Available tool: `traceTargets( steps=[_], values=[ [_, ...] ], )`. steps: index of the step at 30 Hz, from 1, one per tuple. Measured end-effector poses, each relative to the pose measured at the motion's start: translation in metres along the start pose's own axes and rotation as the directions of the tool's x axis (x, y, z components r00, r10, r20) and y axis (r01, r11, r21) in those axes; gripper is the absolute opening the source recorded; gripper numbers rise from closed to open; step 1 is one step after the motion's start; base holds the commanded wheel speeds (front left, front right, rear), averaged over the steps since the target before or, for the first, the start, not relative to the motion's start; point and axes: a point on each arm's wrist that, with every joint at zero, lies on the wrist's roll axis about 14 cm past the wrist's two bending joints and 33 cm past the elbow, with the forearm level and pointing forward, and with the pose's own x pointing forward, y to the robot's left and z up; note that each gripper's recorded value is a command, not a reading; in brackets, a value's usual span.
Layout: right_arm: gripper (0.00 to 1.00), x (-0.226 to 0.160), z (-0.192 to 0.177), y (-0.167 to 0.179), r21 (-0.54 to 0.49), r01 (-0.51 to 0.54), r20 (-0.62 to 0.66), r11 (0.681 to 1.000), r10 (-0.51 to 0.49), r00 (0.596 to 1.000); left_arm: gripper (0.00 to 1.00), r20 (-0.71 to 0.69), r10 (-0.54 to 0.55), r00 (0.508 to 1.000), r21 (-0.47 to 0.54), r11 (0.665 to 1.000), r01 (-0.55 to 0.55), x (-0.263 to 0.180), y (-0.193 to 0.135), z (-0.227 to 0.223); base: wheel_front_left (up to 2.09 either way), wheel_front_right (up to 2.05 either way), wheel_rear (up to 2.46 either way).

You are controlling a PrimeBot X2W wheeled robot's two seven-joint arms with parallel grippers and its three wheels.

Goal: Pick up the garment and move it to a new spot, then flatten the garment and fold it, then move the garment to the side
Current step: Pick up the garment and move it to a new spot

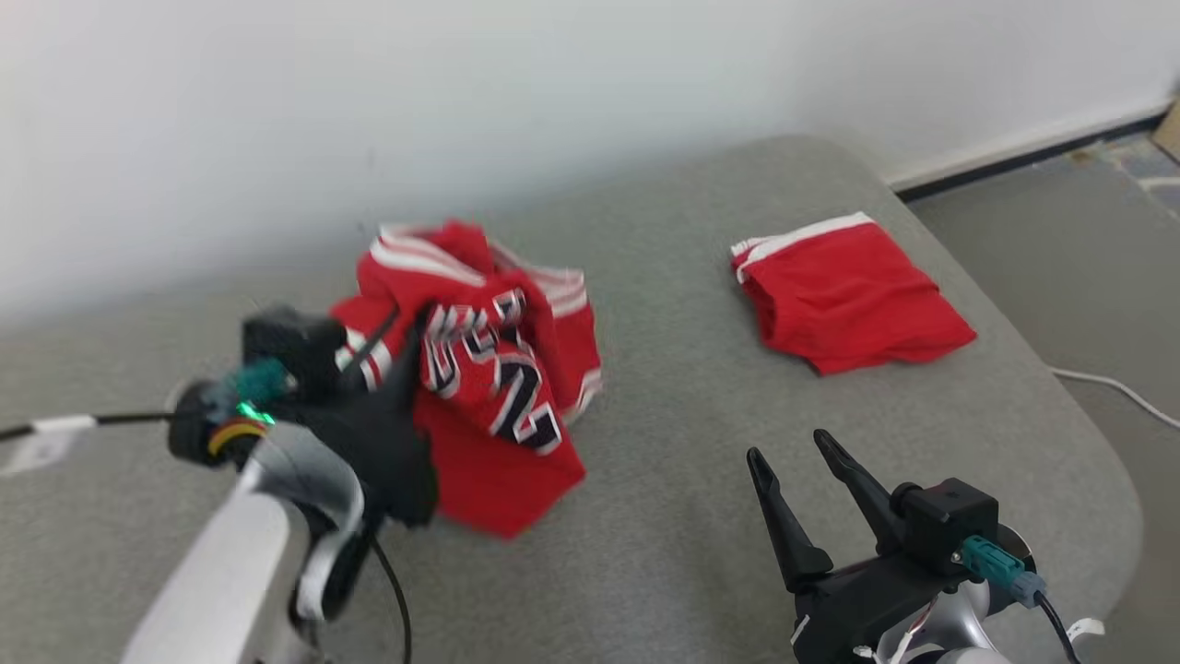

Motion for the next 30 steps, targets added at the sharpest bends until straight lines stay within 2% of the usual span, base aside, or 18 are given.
traceTargets(
  steps=[2,3,4,5,6,7,9,14,20,21,23,24,25,28,30],
  values=[
    [1.00,0.002,-0.009,-0.002,0.002,0.008,-0.031,1.000,-0.008,0.999,0.00,-0.089,-0.014,0.996,-0.055,0.998,0.009,0.004,-0.006,-0.046,0.00,0.00,0.00],
    [1.00,0.006,-0.016,0.002,0.005,-0.003,-0.051,1.000,0.003,0.999,1.00,-0.183,-0.007,0.983,-0.059,0.998,-0.004,-0.001,-0.004,-0.088,0.00,0.00,0.00],
    [1.00,0.008,-0.017,0.004,0.004,-0.011,-0.055,1.000,0.012,0.998,1.00,-0.208,0.019,0.978,-0.087,0.996,-0.038,-0.005,-0.001,-0.102,0.00,0.00,0.00],
    [1.00,0.008,-0.016,0.007,0.003,-0.024,-0.054,1.000,0.024,0.998,1.00,-0.184,0.075,0.980,-0.139,0.985,-0.101,-0.011,0.006,-0.106,0.00,0.00,0.00],
    [1.00,0.008,-0.016,0.007,0.001,-0.027,-0.053,1.000,0.027,0.998,1.00,-0.159,0.092,0.983,-0.157,0.981,-0.117,-0.013,0.009,-0.102,0.00,0.00,0.00],
    [1.00,0.009,-0.014,0.014,0.002,-0.053,-0.045,0.999,0.053,0.998,1.00,0.003,0.192,0.981,-0.237,0.954,-0.185,-0.030,0.030,-0.073,0.00,0.00,0.00],
    [1.00,0.010,-0.013,0.016,0.002,-0.060,-0.040,0.998,0.060,0.997,1.00,0.072,0.239,0.968,-0.250,0.944,-0.215,-0.042,0.041,-0.061,0.00,0.00,0.00],
    [1.00,0.014,-0.008,0.023,0.011,-0.088,-0.009,0.996,0.088,0.996,1.00,0.199,0.362,0.911,-0.247,0.918,-0.311,-0.088,0.070,-0.035,0.00,0.00,0.00],
    [1.00,0.023,0.000,0.033,0.033,-0.122,0.058,0.992,0.120,0.991,1.00,0.335,0.431,0.838,-0.169,0.902,-0.396,-0.148,0.080,-0.001,0.00,0.00,0.00],
    [1.00,0.025,-0.001,0.034,0.034,-0.126,0.060,0.991,0.124,0.991,1.00,0.339,0.443,0.830,-0.162,0.896,-0.412,-0.159,0.080,-0.002,0.00,0.00,0.00],
    [1.00,0.030,-0.003,0.036,0.025,-0.126,0.094,0.992,0.123,0.988,1.00,0.311,0.539,0.783,-0.144,0.841,-0.522,-0.216,0.082,-0.021,0.00,0.00,0.00],
    [1.00,0.029,-0.005,0.037,0.027,-0.126,0.093,0.992,0.123,0.988,1.00,0.298,0.540,0.787,-0.107,0.838,-0.535,-0.223,0.080,-0.026,0.00,0.00,0.00],
    [1.00,0.026,-0.014,0.037,0.021,-0.121,0.074,0.992,0.119,0.990,1.00,0.241,0.577,0.781,-0.046,0.810,-0.584,-0.249,0.076,-0.047,0.00,0.00,0.00],
    [1.00,0.022,-0.023,0.038,0.011,-0.121,0.039,0.993,0.121,0.992,1.00,0.170,0.637,0.752,-0.018,0.765,-0.644,-0.274,0.075,-0.072,0.00,0.00,0.00],
    [1.00,0.020,-0.027,0.036,-0.002,-0.116,0.017,0.993,0.116,0.993,1.00,0.144,0.656,0.741,-0.017,0.750,-0.661,-0.281,0.076,-0.081,0.00,0.00,0.00]
  ],
)
